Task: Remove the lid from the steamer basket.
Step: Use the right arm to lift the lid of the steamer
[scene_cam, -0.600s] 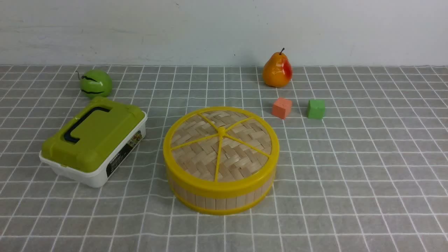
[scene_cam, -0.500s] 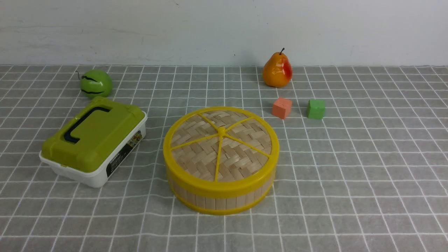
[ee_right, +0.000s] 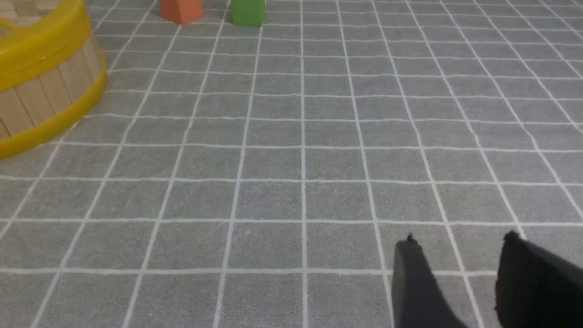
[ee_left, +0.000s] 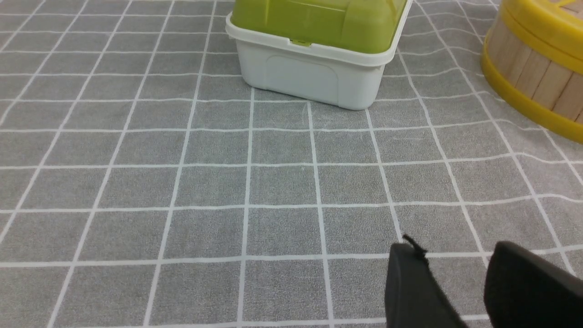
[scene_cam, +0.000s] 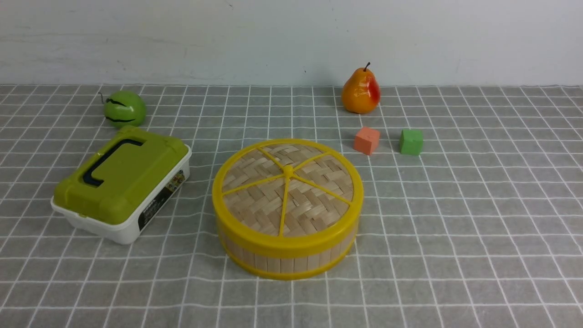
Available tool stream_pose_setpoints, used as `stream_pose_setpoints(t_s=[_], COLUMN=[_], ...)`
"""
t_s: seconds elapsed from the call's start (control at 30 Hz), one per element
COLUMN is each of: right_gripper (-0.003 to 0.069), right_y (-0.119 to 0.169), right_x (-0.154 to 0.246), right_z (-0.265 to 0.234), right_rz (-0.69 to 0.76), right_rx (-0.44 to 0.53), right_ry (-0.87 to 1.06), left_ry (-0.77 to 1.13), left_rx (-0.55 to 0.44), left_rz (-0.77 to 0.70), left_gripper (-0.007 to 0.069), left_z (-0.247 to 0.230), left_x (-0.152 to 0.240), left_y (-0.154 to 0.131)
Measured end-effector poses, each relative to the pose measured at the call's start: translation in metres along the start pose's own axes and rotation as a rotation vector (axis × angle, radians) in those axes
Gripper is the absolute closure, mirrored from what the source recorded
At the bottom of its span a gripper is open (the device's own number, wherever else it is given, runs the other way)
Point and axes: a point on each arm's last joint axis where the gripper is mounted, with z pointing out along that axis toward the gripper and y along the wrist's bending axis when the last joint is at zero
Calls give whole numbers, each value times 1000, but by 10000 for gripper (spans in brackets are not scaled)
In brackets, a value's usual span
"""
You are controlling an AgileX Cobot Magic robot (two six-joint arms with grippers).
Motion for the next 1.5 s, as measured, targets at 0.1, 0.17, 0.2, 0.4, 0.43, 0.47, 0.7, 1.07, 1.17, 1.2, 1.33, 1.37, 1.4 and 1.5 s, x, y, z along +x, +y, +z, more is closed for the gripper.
stream_pose_setpoints(t_s=[0.1,0.17,0.2,0.4,0.43,0.47,0.7,1.07,1.17,1.2,1.33,1.37,1.4,1.5], right_gripper=[418,418,418,418,418,418,418,418,418,418,418,418,418,418], right_y=[0,0,0,0,0,0,0,0,0,0,0,0,0,1], right_x=[0,0,0,0,0,0,0,0,0,0,0,0,0,0], right_z=[0,0,0,0,0,0,0,0,0,0,0,0,0,0], right_rz=[0,0,0,0,0,0,-4,-7,-11,-11,-13,-13,-12,36], right_rx=[0,0,0,0,0,0,1,3,4,4,5,5,5,-10], right_ry=[0,0,0,0,0,0,0,0,0,0,0,0,0,1], left_ry=[0,0,0,0,0,0,0,0,0,0,0,0,0,0], left_rx=[0,0,0,0,0,0,0,0,0,0,0,0,0,0], left_rz=[0,0,0,0,0,0,0,0,0,0,0,0,0,0], left_gripper=[386,386,386,386,386,386,386,386,386,386,386,386,386,386], left_z=[0,0,0,0,0,0,0,0,0,0,0,0,0,0], left_x=[0,0,0,0,0,0,0,0,0,0,0,0,0,0], left_y=[0,0,0,0,0,0,0,0,0,0,0,0,0,0])
